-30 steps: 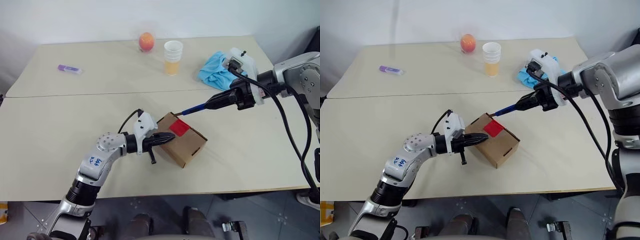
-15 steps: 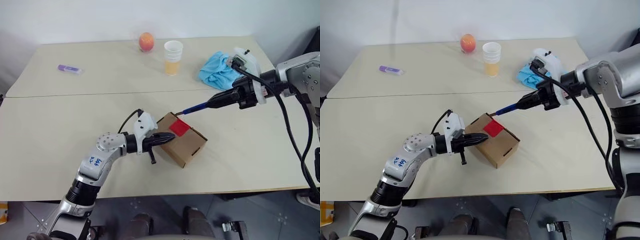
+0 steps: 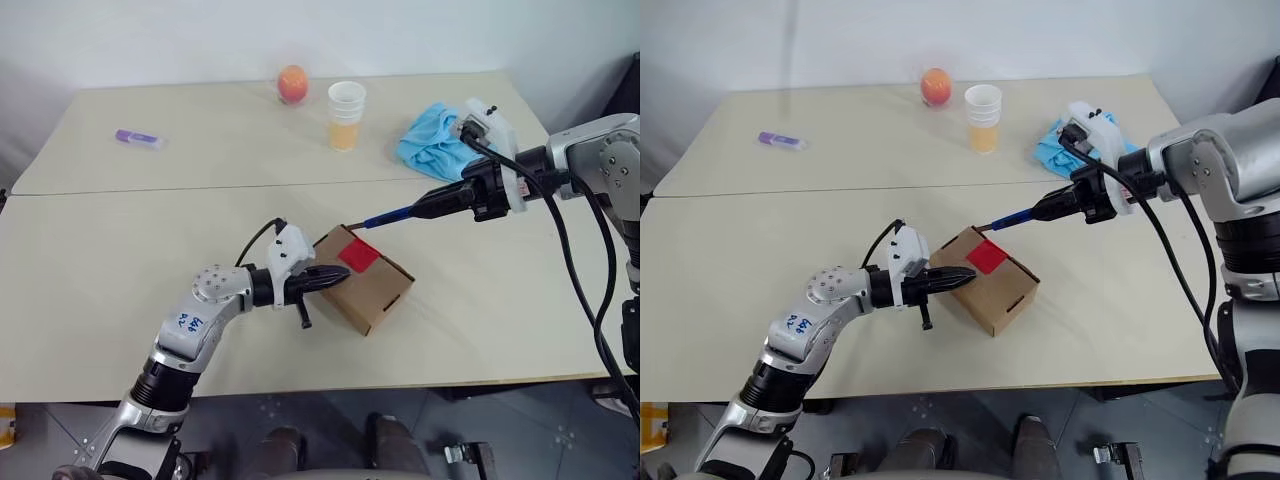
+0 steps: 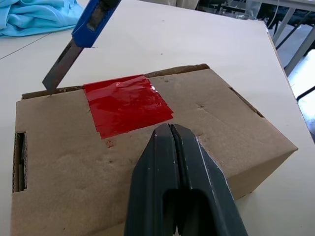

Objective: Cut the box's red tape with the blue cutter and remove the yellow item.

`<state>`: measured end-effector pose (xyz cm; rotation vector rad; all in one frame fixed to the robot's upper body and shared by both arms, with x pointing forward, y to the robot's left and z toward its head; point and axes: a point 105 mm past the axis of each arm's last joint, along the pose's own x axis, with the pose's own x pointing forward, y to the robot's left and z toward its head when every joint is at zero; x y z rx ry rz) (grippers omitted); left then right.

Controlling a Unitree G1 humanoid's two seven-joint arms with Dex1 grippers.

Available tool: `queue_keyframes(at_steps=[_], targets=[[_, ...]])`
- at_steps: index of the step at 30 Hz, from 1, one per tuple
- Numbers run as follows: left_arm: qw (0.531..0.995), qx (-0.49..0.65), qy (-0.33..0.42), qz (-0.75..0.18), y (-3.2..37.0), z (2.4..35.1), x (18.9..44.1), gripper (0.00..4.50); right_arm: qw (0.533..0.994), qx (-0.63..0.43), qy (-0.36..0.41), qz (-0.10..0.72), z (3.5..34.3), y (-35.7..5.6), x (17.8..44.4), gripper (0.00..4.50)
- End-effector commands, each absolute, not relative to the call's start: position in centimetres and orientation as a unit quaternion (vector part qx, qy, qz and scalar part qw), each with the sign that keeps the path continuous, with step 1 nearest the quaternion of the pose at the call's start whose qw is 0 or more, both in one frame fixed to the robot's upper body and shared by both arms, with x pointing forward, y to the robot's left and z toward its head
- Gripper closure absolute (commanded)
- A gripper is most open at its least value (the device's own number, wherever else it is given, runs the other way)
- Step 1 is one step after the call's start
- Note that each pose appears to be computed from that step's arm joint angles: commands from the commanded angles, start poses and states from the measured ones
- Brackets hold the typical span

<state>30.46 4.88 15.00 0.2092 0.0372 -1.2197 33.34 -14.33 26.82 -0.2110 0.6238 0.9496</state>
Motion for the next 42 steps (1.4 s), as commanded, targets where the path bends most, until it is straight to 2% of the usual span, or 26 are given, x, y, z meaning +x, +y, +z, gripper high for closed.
queue_keyframes(at_steps=[1,21,26,33,42], targets=[[0.810,0.099,0.061,-0.575,5.2,13.0,30.0,4.50,0.844,-0.108,0.272,0.449,27.9,-14.4,33.1,4.34],[0.807,0.101,0.064,-0.579,5.2,13.1,30.0,4.50,0.832,-0.089,0.290,0.465,27.0,-14.4,31.9,4.34],[0.807,0.102,0.064,-0.578,5.3,13.2,30.0,4.50,0.838,-0.091,0.285,0.457,27.1,-15.0,32.2,4.34],[0.807,0.102,0.065,-0.577,5.4,13.2,29.9,4.50,0.846,-0.082,0.240,0.469,29.4,-14.7,32.7,4.34],[0.808,0.104,0.064,-0.576,5.4,13.5,30.1,4.50,0.846,-0.088,0.249,0.463,28.0,-14.0,33.3,4.34]])
